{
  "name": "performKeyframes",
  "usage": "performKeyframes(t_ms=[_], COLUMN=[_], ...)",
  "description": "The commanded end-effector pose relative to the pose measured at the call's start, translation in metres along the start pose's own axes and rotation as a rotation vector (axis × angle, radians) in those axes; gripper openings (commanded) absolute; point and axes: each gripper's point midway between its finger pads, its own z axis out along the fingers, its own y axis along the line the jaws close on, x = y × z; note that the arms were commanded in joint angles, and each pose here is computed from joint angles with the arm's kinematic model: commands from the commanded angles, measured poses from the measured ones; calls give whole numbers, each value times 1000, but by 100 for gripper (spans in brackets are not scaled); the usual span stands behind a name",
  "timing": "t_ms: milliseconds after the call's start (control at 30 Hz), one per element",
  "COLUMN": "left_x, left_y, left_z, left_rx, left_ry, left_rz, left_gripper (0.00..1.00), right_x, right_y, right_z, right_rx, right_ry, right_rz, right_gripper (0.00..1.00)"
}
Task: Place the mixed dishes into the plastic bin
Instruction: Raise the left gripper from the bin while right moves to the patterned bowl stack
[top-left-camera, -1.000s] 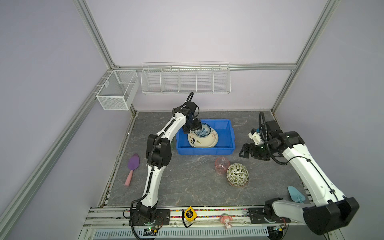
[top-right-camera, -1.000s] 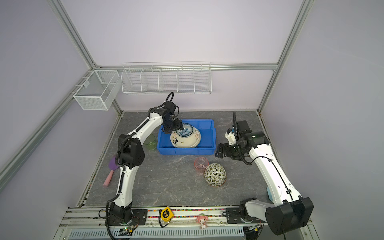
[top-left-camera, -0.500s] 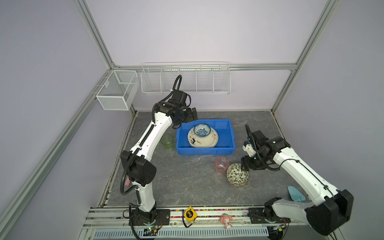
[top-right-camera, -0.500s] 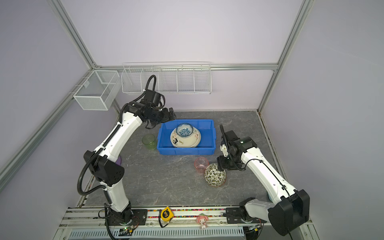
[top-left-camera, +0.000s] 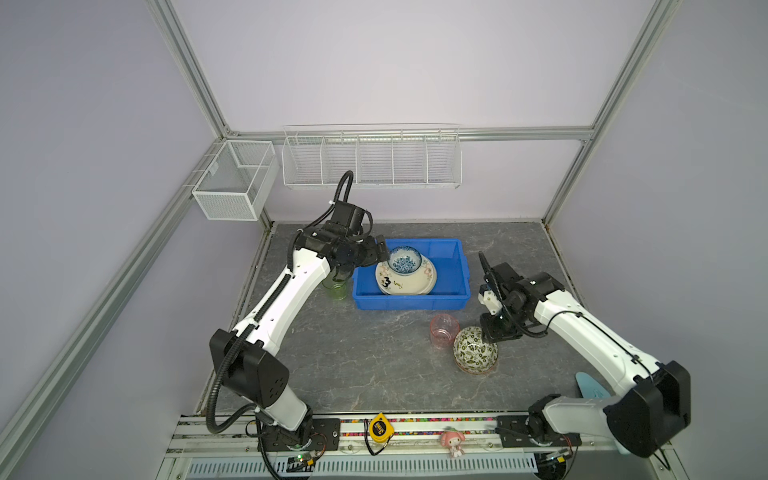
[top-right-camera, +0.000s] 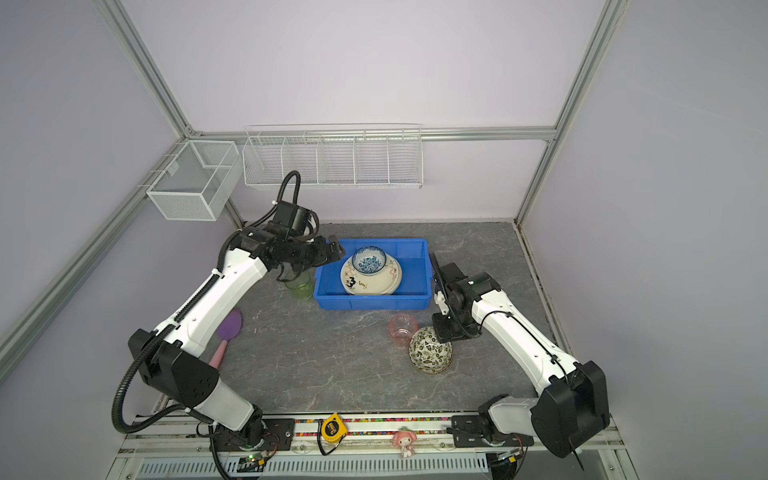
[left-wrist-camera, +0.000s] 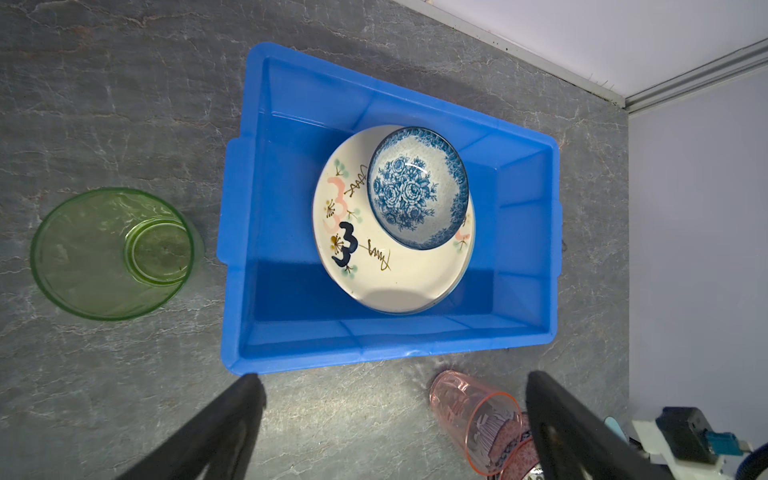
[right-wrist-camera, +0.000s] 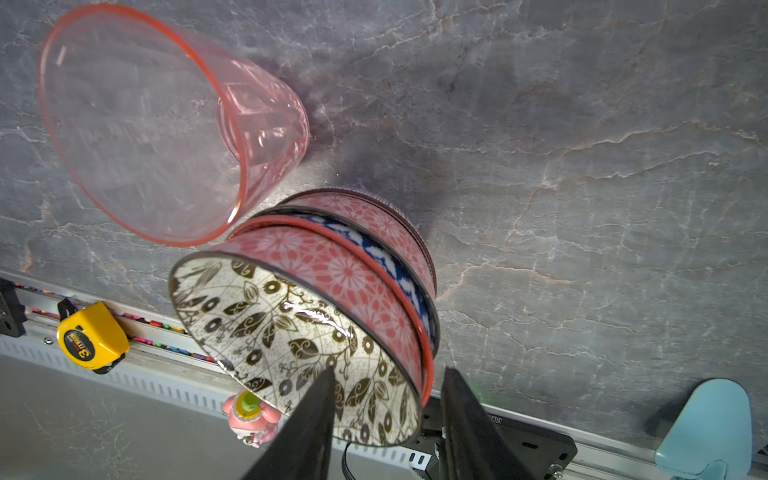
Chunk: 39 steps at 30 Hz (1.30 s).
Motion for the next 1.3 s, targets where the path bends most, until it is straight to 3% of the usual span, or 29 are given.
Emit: performKeyframes(t_ms=[0, 300, 733, 1267], left_x=[8, 33, 42, 49], left_y=[-6, 4, 3, 1], left_z=[-7, 5, 26, 39], left_rx=[54, 53, 69, 77], left_ry=[-4, 79, 140, 173], left_rz=[28, 44, 35, 32], left_gripper=[98, 98, 98, 98], right_x=[0, 0, 2, 13], right_y=[1, 2, 0, 1], right_z=[4, 9, 4, -20], right_rx=[10, 32, 51, 27], right_ry=[10, 29, 24, -18], right_rz=[-21, -34, -25, 3], right_gripper=[41, 31, 20, 17])
